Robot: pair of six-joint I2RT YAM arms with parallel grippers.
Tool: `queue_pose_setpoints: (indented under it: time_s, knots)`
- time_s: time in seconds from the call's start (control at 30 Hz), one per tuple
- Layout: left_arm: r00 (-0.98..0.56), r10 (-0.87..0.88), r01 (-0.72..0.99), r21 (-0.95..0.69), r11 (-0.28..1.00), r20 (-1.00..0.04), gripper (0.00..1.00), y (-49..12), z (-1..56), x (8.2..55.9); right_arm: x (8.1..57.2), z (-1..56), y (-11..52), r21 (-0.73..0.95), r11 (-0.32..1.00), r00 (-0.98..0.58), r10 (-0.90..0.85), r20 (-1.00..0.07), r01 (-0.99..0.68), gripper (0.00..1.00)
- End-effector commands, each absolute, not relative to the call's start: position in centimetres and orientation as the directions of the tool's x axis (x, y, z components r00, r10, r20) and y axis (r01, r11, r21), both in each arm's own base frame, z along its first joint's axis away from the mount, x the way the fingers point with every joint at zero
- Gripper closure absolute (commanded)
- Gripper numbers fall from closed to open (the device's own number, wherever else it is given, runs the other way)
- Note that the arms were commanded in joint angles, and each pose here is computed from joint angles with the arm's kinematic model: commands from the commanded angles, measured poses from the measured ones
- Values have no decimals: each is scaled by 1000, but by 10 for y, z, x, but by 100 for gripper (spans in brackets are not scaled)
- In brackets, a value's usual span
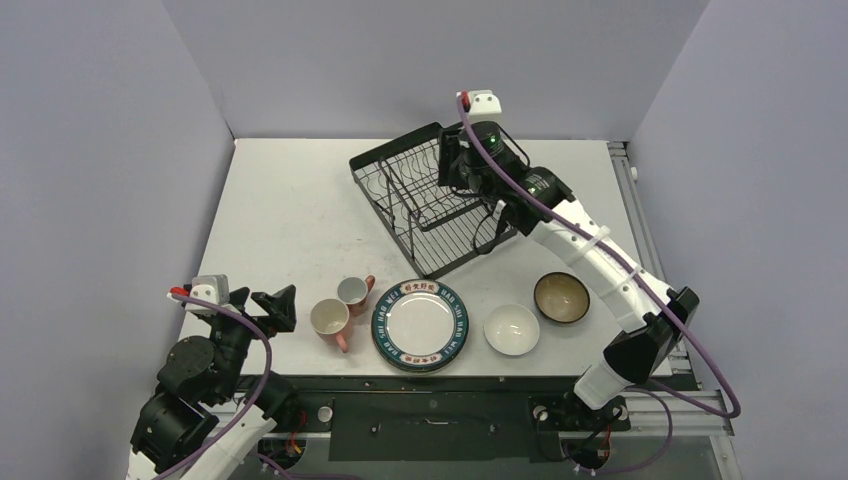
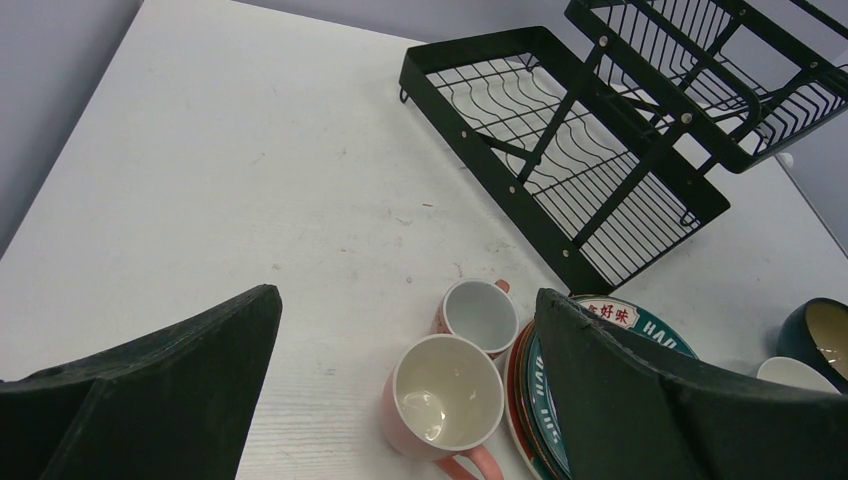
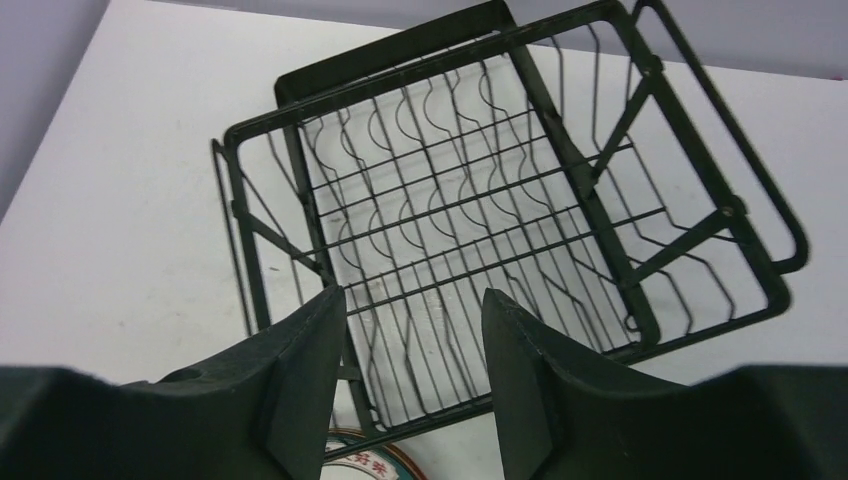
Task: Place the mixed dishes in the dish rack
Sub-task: Move the dish rack to the center of the board.
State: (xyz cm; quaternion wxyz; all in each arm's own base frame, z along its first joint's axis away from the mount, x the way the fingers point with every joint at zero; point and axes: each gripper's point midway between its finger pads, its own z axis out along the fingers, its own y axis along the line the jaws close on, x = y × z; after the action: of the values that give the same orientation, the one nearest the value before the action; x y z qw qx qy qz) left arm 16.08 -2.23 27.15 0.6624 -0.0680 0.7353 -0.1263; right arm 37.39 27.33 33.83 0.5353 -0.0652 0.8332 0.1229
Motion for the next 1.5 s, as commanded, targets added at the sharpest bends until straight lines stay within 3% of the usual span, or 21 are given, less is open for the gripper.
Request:
queue_pose_setpoints:
  time_s: [0.0,0.47,0.97,1.17,1.23,1.37,1.47]
  knots:
    - [-89,-274,76,-281,957,-958,4,-25,281,165,382,356,228,61,968,-400,-43,-915,-244,52]
    - [-103,-264,71,-272,960,-959,4,-27,278,168,439,347,147,-217,957,-403,-278,-872,-190,51]
    - [-112,-255,66,-263,963,-961,4,-28,276,170,501,309,136,-115,961,-478,-226,-849,-251,53]
    - [-114,-252,54,-260,964,-961,4,-26,276,171,512,294,140,-68,960,-500,-201,-842,-272,65]
    - [-113,-253,52,-260,964,-961,4,-26,276,172,513,293,139,-63,960,-504,-199,-841,-274,73]
    - [-113,-253,47,-259,965,-961,4,-25,276,172,513,289,137,-39,966,-517,-170,-839,-255,98]
    - [-115,-252,47,-259,965,-961,4,-26,275,172,512,286,131,-25,975,-521,-139,-842,-220,100]
